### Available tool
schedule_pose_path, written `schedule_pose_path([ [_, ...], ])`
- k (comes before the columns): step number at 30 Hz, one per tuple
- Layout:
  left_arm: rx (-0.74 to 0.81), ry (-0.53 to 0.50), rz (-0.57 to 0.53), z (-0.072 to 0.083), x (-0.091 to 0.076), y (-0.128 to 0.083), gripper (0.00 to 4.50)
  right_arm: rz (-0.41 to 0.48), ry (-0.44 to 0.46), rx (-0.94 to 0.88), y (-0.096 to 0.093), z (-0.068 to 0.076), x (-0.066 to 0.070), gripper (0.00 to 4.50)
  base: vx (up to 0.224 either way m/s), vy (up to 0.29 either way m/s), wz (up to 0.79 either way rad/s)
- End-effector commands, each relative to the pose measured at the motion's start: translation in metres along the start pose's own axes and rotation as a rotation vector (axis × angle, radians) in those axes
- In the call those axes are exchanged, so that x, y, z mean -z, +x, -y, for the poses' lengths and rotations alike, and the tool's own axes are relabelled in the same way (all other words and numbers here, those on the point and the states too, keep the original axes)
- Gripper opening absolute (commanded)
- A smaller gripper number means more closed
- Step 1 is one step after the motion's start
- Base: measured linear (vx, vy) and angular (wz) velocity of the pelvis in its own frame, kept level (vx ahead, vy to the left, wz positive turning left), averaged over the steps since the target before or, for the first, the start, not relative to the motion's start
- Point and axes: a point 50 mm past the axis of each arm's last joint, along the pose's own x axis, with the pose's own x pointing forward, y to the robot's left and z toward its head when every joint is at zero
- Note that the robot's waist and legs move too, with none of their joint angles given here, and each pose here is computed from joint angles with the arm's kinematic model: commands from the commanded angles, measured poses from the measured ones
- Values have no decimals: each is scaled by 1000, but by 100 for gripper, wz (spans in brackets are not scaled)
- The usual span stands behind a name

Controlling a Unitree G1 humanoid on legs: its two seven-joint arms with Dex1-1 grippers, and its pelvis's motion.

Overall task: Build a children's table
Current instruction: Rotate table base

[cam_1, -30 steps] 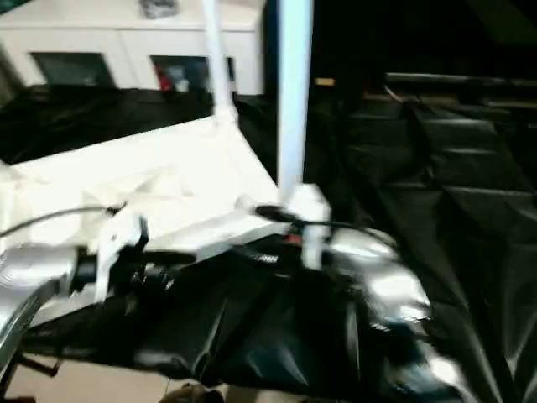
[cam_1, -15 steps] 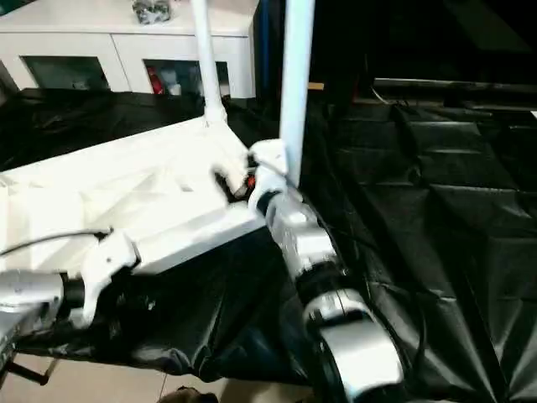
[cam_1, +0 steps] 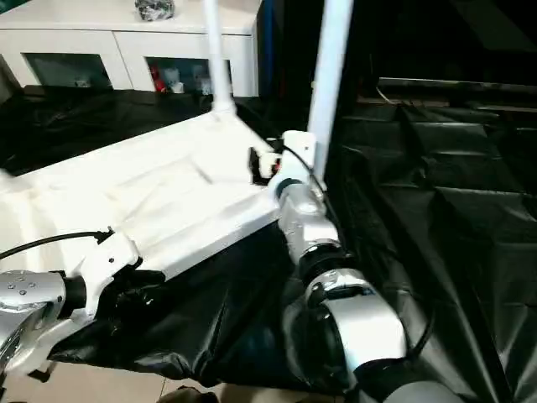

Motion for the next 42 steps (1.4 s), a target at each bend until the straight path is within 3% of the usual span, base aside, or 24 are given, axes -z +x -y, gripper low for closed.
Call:
schedule_pose_path([
  [1, -56, 16, -34, -7, 4, -4, 146, 52, 3, 120, -1, 29, -14, 450, 0, 0, 0],
  [12, -200, 53, 14, -27, -6, 6, 146, 98, -78, 230, -11, 72, -23, 450, 0, 0, 0],
  [13, -229, 66, 18, -32, -8, 8, 146, 102, -76, 277, -17, 87, -23, 450, 0, 0, 0],
  [18, -262, 79, 38, -38, -10, 14, 146, 124, -68, 358, -30, 111, -20, 450, 0, 0, 0],
  [22, -286, 77, 63, -39, -10, 17, 146, 140, -67, 401, -41, 121, -16, 450, 0, 0, 0],
  [23, -306, 71, 89, -39, -10, 16, 146, 153, -63, 422, -51, 125, -12, 450, 0, 0, 0],
  [25, -307, 69, 105, -38, -10, 15, 146, 154, -65, 419, -54, 125, -10, 450, 0, 0, 0],
  [29, -341, 11, 248, -31, -9, 4, 146, 151, -116, 299, -64, 113, -4, 450, 0, 0, 0],
  [33, -487, -49, 375, -23, -3, -12, 146, 154, -137, 126, -76, 98, -2, 450, 0, 0, 0],
  [35, -586, -93, 436, -19, 1, -17, 146, 147, -202, 63, -82, 93, 1, 450, 0, 0, 0],
  [36, -635, -118, 458, -16, 5, -19, 174, 138, -225, 43, -86, 90, 3, 450, 0, 0, 0],
  [38, -752, -203, 492, -4, 14, -23, 180, 111, -204, 0, -98, 83, 11, 450, 0, 0, 0],
  [42, -851, -254, 520, 6, 18, -24, 213, 72, -215, -54, -110, 75, 16, 450, 0, 0, 0],
])
